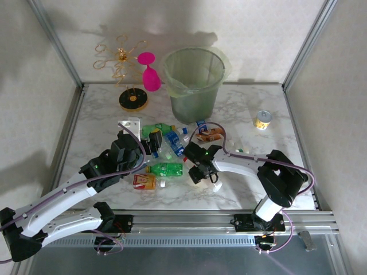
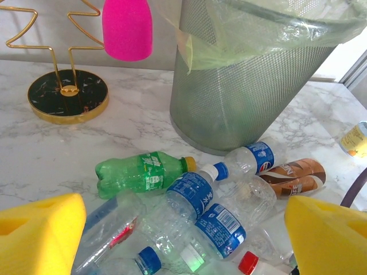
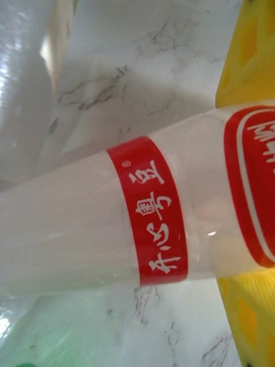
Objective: Put the plastic bottles in the bin
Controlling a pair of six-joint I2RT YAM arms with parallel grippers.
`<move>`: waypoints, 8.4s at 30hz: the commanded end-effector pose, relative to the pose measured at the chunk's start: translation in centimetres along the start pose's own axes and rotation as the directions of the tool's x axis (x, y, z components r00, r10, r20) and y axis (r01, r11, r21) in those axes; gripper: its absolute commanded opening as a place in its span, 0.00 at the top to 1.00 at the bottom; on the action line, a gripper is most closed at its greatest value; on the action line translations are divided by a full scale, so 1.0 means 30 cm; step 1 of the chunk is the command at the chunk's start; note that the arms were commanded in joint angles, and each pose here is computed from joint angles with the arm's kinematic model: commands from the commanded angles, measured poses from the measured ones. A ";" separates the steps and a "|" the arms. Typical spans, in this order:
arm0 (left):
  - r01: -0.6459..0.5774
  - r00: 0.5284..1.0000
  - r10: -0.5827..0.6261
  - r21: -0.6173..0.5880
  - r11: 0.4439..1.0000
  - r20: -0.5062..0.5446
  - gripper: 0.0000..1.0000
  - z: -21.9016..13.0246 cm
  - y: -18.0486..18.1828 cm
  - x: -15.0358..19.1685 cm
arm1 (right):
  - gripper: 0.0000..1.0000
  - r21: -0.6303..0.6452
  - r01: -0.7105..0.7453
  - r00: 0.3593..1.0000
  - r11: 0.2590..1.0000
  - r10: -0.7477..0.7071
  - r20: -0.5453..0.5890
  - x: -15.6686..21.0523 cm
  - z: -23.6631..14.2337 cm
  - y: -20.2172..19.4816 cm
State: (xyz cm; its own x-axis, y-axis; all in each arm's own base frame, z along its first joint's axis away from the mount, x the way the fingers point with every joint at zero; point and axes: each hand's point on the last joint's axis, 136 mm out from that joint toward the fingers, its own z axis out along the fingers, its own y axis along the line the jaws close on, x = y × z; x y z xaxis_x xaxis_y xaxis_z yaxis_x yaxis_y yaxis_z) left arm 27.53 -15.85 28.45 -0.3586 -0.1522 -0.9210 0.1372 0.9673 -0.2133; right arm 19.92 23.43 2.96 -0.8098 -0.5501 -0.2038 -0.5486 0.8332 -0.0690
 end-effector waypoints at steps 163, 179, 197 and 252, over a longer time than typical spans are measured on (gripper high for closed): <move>0.667 0.560 -0.828 -0.585 0.461 -0.015 0.00 -0.122 0.236 0.270 | 0.40 -0.460 -0.234 0.443 0.856 0.515 0.734 -0.308 -0.961 -0.376; 0.632 0.356 -0.928 -0.701 0.329 -0.115 0.04 -0.112 0.255 0.663 | 0.31 -0.446 -0.283 0.444 0.849 0.528 0.724 -0.242 -0.899 -0.392; 0.556 0.332 -0.930 -0.765 0.326 -0.156 0.11 -0.111 0.255 0.804 | 0.30 -0.431 -0.307 0.448 0.849 0.528 0.721 -0.245 -0.881 -0.405; 0.517 0.833 -0.540 -0.175 0.838 -0.124 0.61 0.049 0.055 -0.081 | 0.26 -0.358 -0.322 0.447 0.877 0.474 0.759 -0.264 -0.915 -0.440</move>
State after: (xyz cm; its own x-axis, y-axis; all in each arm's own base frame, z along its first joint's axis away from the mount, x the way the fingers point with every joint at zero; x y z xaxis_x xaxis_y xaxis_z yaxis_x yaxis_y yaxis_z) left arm 27.90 -13.34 27.08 -0.4735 -0.7373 -0.4819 -0.3626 0.6618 -0.6562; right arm 27.87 15.00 30.51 -0.4940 0.1961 -0.8470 -0.2692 0.8918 0.3635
